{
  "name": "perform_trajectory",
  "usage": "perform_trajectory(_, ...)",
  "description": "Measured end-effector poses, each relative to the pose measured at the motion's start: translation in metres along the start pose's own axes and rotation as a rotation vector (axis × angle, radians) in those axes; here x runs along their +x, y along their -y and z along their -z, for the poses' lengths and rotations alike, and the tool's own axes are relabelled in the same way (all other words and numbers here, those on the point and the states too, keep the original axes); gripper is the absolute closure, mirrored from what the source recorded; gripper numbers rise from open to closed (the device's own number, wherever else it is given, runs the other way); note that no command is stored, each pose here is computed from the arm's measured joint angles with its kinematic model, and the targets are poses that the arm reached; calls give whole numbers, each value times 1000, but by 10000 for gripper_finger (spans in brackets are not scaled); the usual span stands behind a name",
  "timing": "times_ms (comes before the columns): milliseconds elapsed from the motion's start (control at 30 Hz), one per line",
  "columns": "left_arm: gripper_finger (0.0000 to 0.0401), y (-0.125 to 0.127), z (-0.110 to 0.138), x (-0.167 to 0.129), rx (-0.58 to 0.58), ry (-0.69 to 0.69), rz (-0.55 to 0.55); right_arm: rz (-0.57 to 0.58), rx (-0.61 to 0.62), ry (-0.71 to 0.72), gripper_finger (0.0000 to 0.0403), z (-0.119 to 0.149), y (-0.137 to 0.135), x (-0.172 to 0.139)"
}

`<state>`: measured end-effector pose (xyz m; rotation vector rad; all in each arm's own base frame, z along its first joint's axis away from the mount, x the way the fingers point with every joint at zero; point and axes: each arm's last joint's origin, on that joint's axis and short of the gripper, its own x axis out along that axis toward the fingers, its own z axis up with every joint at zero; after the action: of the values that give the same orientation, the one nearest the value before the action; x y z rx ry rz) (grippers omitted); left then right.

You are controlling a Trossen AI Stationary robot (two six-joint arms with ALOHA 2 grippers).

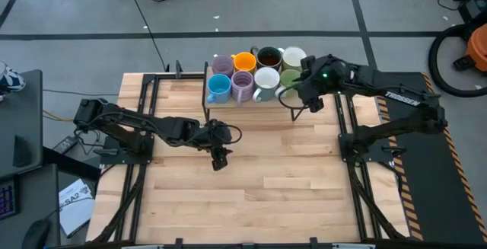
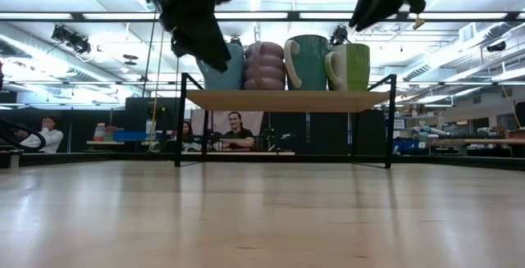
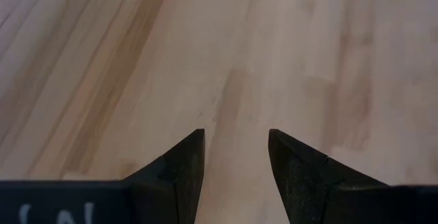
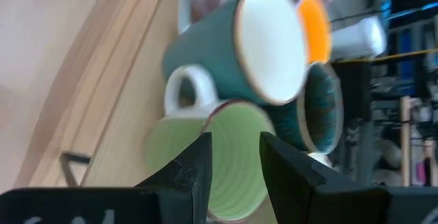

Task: Place coffee mugs
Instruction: Return to Home Position

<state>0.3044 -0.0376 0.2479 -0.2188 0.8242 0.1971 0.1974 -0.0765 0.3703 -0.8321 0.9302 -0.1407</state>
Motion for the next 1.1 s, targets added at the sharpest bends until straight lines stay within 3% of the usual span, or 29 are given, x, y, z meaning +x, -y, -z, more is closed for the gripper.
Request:
perform_trajectory(200,232,1,-10,-21,11,104,69,89,53,116,275,-4,0,-27)
perform_trajectory(467,232,-9,-21,-94,101,331,131,102,294,285,275,-3,-6,-61)
perform_trajectory(600,232,-18,-14,-133,184,411,135,86,463,342,275,1,-8,-74)
perform_trajectory(800,232,-35,11,-167,263,475,127,-15,587,428,275,8,-14,-89)
perform_trajectory(967,232,-51,56,-155,228,564,151,-144,639,480,275,10,-20,-93)
perform_trajectory(1100,232,-64,91,-149,186,644,176,-181,660,495,275,9,-20,-93)
